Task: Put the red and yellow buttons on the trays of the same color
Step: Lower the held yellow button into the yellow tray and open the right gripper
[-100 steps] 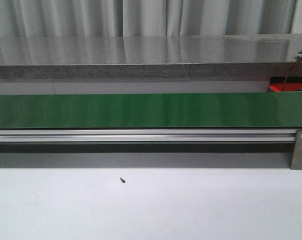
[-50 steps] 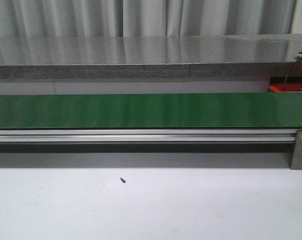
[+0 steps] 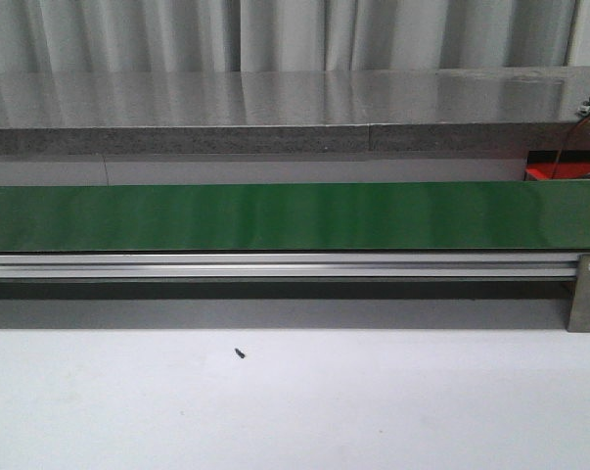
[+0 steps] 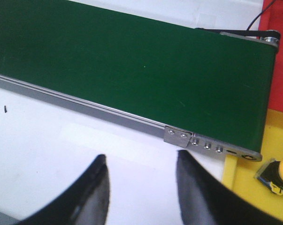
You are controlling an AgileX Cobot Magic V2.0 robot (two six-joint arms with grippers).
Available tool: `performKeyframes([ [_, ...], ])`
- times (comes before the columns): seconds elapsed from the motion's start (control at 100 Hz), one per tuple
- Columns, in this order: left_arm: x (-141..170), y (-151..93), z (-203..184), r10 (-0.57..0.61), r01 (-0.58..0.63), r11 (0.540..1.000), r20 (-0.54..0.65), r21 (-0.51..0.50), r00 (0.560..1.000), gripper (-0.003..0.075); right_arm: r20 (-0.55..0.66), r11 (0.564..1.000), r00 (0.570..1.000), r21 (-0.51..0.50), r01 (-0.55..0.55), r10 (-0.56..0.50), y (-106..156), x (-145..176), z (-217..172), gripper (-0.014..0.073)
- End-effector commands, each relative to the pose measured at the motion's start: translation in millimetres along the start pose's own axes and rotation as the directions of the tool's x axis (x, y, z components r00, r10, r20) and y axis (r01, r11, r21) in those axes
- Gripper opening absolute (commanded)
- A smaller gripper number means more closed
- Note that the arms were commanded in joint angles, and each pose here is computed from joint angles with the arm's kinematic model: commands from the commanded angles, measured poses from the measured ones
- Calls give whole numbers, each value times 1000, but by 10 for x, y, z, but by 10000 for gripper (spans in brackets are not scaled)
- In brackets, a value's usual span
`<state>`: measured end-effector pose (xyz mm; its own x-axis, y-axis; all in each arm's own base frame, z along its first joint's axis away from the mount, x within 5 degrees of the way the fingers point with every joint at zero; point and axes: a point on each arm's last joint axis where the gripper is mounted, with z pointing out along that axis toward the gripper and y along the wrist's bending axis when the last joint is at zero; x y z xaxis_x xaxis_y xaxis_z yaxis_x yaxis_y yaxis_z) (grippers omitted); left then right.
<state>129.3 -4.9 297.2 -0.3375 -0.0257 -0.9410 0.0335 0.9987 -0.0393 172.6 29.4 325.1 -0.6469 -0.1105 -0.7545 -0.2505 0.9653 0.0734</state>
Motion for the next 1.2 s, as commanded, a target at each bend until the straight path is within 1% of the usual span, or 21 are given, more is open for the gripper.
performKeyframes([
  [0.0, -162, -10, -37, -1, 1, 1000, 107, 5, 994, -19, 99, 1000, 995, 13, 7, -9, 6, -83, -96, 132],
  [0.05, -162, -10, -37, -1, 1, 1000, 107, 5, 994, -18, 101, 1000, 995, 13, 8, -9, 8, -73, -104, 25],
  [0.11, -162, -10, -37, -1, 1, 1000, 107, 5, 994, -13, 100, 1000, 995, 13, 8, -9, 8, -70, -103, -70],
  [0.15, -162, -10, -37, -1, 1, 1000, 107, 5, 994, 5, 99, 1000, 995, 13, 7, -9, 8, -70, -100, -64],
  [0.2, -161, -9, -37, 3, -3, 1000, 107, 3, 994, 62, 99, 1000, 995, 13, 7, -9, 8, -70, -100, -69],
  [0.27, -161, -9, -37, 4, -4, 1000, 107, 3, 994, 202, 99, 1000, 995, 13, 7, -9, 8, -70, -100, -68],
  [0.31, -161, -9, -37, 4, -4, 1000, 107, 3, 994, 309, 99, 1000, 995, 13, 7, -9, 8, -70, -100, -68],
  [0.32, -161, -9, -37, 4, -4, 1000, 107, 3, 994, 347, 99, 1000, 995, 13, 7, -9, 8, -70, -100, -68],
  [0.34, -161, -9, -37, 4, -4, 1000, 107, 3, 994, 386, 99, 1000, 995, 13, 7, -9, 8, -70, -100, -68],
  [0.35, -161, -9, -37, 4, -4, 1000, 107, 3, 994, 424, 99, 1000, 995, 13, 7, -9, 8, -70, -100, -68],
  [0.37, -161, -9, -37, 4, -4, 1000, 107, 3, 994, 461, 99, 1000, 995, 13, 7, -9, 8, -70, -100, -68],
  [0.39, -163, -9, -37, 4, -4, 1000, 109, 3, 994, 529, 99, 1000, 995, 13, 7, -9, 8, -70, -100, -68],
  [0.44, -165, -9, -38, 4, -4, 1000, 111, 3, 994, 624, 99, 1000, 995, 13, 7, -9, 8, -70, -100, -68],
  [0.49, -165, -9, -38, 4, -4, 1000, 111, 3, 994, 680, 99, 1000, 995, 13, 7, -9, 8, -70, -100, -68],
  [0.55, -165, -9, -38, -1, 0, 1000, 111, 4, 994, 691, 98, 1000, 995, 12, 7, -9, 8, -69, -100, -68],
  [0.66, -191, 17, -47, -49, 50, 999, 103, -11, 994, 666, 95, 1000, 995, 11, 8, -9, 9, -66, -100, -68],
  [0.8, -333, 137, -52, -85, 91, 991, 61, -98, 994, 659, 95, 1000, 995, 11, 8, -9, 9, -66, -100, -68],
  [0.89, -503, 281, -25, -102, 107, 976, 33, -189, 994, 659, 94, 1000, 996, 11, 8, -9, 9, -65, -100, -68],
  [1.02, -743, 557, 65, -172, 155, 935, -27, -319, 985, 659, 94, 1000, 996, 11, 8, -9, 9, -65, -100, -68],
  [1.13, -906, 768, 221, -214, 176, 909, -59, -378, 975, 659, 94, 1000, 996, 11, 8, -9, 9, -65, -100, -68],
  [1.19, -949, 885, 366, -242, 184, 899, -103, -397, 965, 659, 94, 1000, 996, 11, 8, -9, 9, -65, -100, -68],
])
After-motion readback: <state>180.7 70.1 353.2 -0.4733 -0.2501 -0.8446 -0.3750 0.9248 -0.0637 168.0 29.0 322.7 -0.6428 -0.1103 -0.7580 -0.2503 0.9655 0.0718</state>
